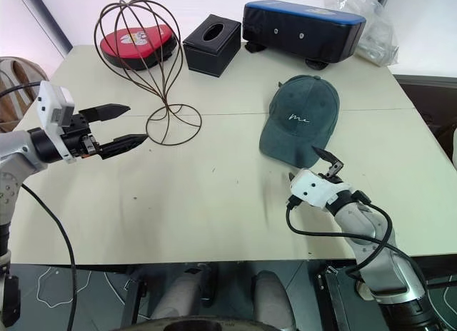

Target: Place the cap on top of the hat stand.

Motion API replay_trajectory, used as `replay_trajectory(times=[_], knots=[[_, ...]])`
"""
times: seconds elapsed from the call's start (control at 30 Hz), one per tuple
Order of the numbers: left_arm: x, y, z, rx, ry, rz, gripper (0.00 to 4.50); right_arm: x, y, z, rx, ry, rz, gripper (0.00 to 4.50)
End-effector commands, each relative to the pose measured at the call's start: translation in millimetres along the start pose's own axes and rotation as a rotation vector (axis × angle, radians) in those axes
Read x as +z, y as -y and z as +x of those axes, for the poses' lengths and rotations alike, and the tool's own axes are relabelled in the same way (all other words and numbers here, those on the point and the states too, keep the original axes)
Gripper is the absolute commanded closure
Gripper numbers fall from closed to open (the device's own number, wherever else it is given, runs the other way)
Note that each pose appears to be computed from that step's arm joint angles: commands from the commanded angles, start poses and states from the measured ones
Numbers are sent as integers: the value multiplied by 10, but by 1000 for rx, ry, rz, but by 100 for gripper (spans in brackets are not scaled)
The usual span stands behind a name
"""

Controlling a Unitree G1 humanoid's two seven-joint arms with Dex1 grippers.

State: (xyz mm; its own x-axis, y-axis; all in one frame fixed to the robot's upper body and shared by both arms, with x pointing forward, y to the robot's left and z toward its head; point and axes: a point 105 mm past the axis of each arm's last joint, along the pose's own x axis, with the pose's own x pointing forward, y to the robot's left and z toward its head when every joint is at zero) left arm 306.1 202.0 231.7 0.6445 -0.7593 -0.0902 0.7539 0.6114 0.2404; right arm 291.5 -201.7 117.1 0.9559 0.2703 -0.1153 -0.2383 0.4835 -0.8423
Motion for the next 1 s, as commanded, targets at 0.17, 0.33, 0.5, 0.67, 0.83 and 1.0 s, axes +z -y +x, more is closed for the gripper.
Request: replay_trajectory(times=[0.17, 0.33, 0.5, 0.67, 0.83, 1.0], knots=[[133, -22, -104, 45, 20, 58, 2, -53, -78, 64, -55, 0, -11, 1], [139, -8, -128, 57, 16, 63, 2, -161, -113, 100, -101, -38, -16, 1], [145, 2, -161, 72, 8, 70, 2, -282, -161, 169, -147, -84, -17, 1], [161, 9, -203, 90, 1, 77, 2, -323, -207, 238, -160, -95, -20, 1], [183, 24, -223, 103, 1, 82, 2, -416, -166, 292, -189, -137, -67, 1], [191, 21, -243, 118, -1, 87, 2, -455, -79, 335, -216, -166, -143, 1]])
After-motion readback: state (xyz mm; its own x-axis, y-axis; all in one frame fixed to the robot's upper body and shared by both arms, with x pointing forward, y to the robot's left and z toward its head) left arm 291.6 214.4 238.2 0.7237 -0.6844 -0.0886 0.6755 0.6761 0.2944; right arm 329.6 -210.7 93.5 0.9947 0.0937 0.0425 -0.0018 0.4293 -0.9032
